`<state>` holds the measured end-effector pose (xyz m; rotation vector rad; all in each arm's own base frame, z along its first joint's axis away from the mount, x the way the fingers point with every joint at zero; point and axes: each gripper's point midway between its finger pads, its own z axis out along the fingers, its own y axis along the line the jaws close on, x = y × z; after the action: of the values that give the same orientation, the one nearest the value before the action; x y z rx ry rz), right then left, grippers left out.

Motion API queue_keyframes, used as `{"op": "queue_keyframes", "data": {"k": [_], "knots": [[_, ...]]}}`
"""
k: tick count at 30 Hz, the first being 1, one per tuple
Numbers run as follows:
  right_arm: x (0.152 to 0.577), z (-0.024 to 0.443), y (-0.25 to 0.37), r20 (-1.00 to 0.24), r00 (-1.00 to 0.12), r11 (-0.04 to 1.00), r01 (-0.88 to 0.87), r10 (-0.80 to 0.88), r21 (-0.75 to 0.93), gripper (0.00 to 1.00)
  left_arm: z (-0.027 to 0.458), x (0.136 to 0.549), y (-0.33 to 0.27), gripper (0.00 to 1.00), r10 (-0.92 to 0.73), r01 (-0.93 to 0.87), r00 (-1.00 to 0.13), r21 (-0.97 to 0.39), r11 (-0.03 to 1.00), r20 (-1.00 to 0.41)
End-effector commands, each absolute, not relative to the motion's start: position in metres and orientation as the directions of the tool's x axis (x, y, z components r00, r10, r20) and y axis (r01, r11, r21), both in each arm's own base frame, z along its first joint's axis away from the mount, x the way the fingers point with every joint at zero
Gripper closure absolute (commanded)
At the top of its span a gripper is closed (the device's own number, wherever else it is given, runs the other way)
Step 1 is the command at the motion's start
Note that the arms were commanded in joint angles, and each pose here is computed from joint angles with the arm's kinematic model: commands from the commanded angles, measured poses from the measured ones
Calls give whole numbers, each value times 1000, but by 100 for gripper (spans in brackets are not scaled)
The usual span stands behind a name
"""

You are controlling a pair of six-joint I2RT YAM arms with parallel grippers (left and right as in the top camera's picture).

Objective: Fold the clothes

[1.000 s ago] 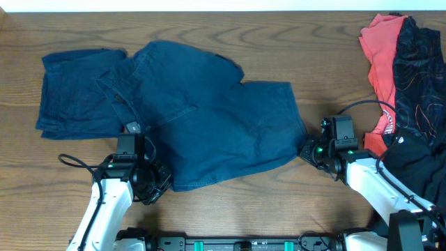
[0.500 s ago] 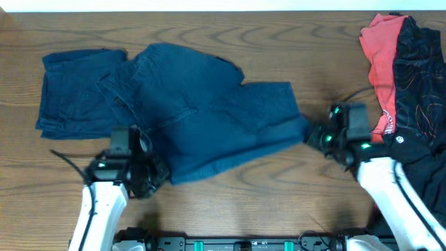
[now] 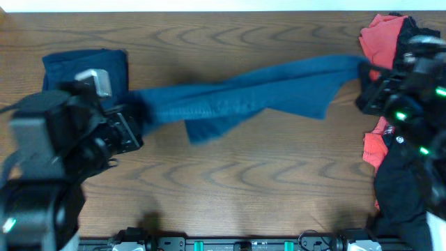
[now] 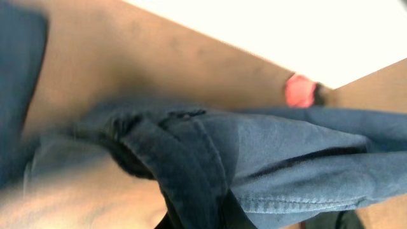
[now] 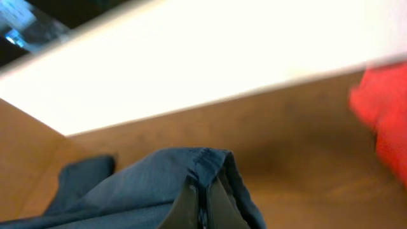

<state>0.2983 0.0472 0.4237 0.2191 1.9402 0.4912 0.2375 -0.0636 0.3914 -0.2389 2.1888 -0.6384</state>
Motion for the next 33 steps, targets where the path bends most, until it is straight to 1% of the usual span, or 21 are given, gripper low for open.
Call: {"op": "queue_keyframes", "data": {"k": [1,6,9,11,13,16,18,20,23,25,28,30,33], "knots": [[283,470,18,-906,-259,938,3,334,346,99,442,225,-57,94,-348,112,-518,-466,878,-781],[270,507,6,-944,-153,956,26,293,292,99,482,219,-57,94,-343,176,-407,-441,880,-846],[275,507,1,-949,-147,960,54,278,273,99,486,230,-57,94,-344,184,-392,-439,879,-853],[284,500,1,-951,-172,966,56,258,252,99,480,242,-57,94,-344,171,-418,-445,879,-841],[299,488,2,-946,-219,971,63,238,230,99,467,260,-60,94,-341,158,-468,-457,875,-815],[333,458,3,-924,-315,976,79,217,203,99,445,293,-68,94,-334,154,-555,-489,859,-761],[365,428,4,-894,-397,978,93,207,185,99,422,329,-70,94,-332,129,-608,-502,855,-721],[393,404,4,-871,-449,980,102,200,172,99,404,363,-70,94,-332,113,-631,-506,855,-701],[440,373,0,-861,-471,981,129,192,148,99,378,416,-74,94,-327,116,-643,-510,852,-692],[467,366,-9,-875,-440,977,160,201,143,99,363,450,-79,94,-321,134,-633,-508,851,-704],[489,378,-24,-912,-347,969,190,217,159,99,358,489,-83,94,-319,180,-578,-498,849,-752],[494,401,-43,-940,-239,953,241,244,186,99,372,509,-84,94,-325,229,-496,-482,846,-805],[489,444,-69,-965,-95,933,294,243,206,99,415,525,-83,94,-351,304,-334,-452,839,-875]]}}
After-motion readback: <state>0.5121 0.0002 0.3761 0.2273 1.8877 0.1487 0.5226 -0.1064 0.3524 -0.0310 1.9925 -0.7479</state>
